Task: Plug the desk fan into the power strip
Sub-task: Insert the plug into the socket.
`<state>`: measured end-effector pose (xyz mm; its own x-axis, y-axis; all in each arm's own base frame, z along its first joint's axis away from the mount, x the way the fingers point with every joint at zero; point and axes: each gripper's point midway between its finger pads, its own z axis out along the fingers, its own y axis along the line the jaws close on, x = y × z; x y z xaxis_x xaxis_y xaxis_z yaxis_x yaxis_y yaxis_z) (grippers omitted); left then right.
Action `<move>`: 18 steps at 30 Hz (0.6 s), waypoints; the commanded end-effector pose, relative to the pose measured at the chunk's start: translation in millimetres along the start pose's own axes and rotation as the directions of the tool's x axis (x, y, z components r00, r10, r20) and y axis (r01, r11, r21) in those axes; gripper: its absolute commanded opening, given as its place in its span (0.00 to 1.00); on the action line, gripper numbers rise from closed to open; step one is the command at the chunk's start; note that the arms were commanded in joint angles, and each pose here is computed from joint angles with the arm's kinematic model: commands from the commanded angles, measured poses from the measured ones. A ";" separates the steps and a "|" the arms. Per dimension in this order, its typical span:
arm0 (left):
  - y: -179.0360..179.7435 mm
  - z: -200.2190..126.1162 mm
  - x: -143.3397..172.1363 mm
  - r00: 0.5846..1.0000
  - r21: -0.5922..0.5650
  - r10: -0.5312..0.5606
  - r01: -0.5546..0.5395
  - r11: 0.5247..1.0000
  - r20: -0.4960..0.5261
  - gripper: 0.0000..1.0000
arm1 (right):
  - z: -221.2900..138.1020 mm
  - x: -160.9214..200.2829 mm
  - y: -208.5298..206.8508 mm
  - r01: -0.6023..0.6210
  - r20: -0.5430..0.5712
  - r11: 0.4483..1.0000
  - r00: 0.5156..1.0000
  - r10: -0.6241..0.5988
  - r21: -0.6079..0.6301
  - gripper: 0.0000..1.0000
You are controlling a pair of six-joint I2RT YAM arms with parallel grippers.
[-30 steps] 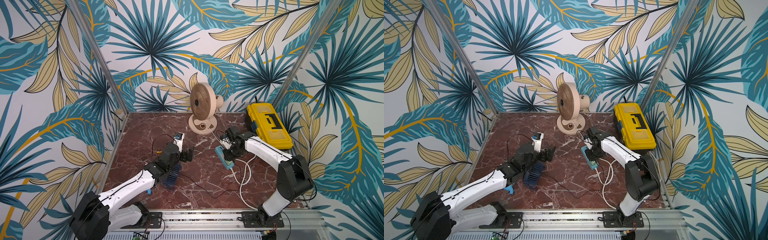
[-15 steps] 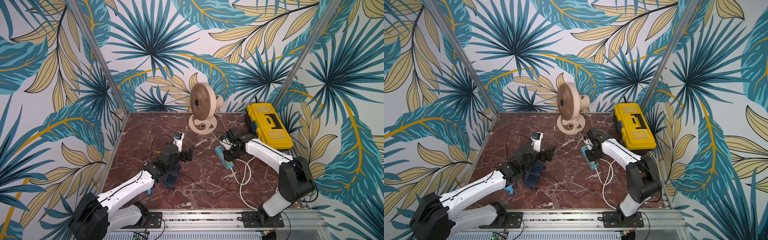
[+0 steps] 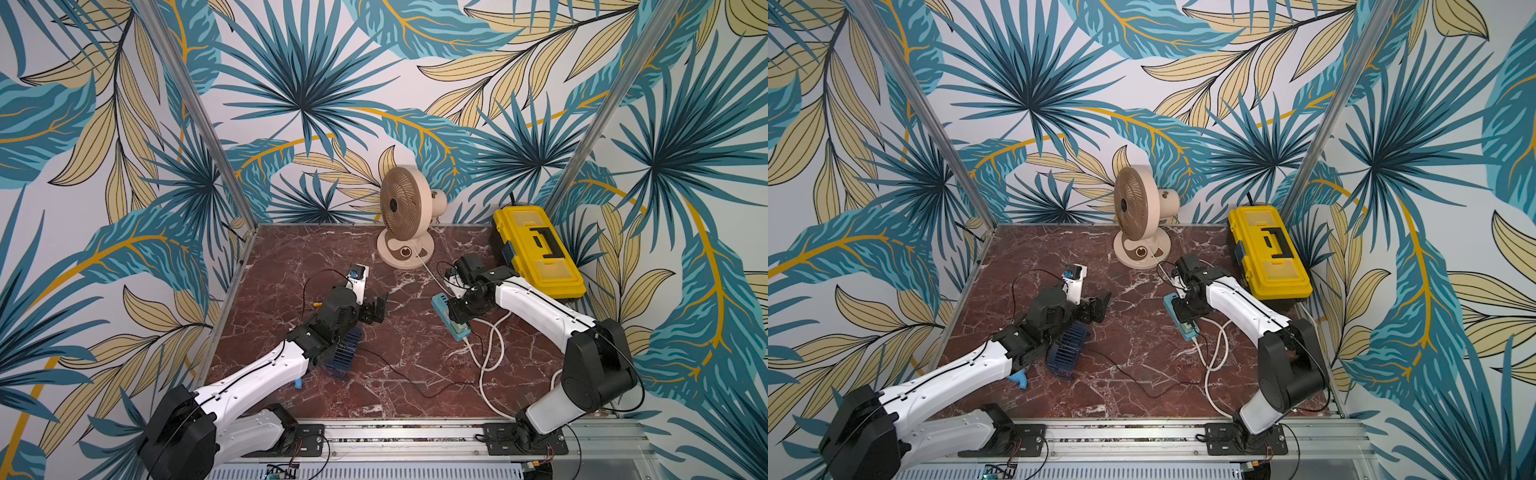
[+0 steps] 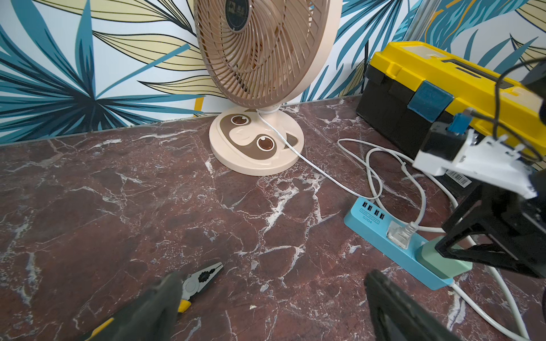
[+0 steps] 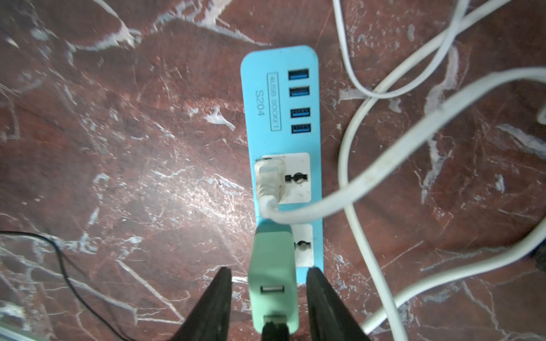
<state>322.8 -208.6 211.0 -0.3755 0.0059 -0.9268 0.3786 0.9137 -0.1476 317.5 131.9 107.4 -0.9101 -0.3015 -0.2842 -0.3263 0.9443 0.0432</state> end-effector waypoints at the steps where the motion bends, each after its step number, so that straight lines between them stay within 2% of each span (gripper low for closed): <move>1: 2.7 -6.5 -4.3 1.000 -0.005 0.002 -0.002 1.000 0.031 1.00 | -14.8 -1.1 3.8 -0.028 0.015 0.999 0.999 0.029 -0.022 0.51; 10: 2.0 -7.4 -5.4 0.999 0.000 0.002 -0.002 1.000 0.034 1.00 | 5.4 18.6 -4.3 -0.024 -0.063 0.999 0.998 0.026 0.023 0.54; 18: 2.0 -8.0 -5.8 0.999 0.000 0.004 -0.004 1.000 0.035 1.00 | 19.8 29.6 -4.0 -0.016 -0.118 1.000 0.993 0.018 0.022 0.44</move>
<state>320.8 -207.1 217.3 -0.3614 -0.0038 -0.9324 0.3812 0.9120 -0.1515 306.5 126.4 91.9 -0.9286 -0.2962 -0.2237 -0.3117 0.9495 0.0369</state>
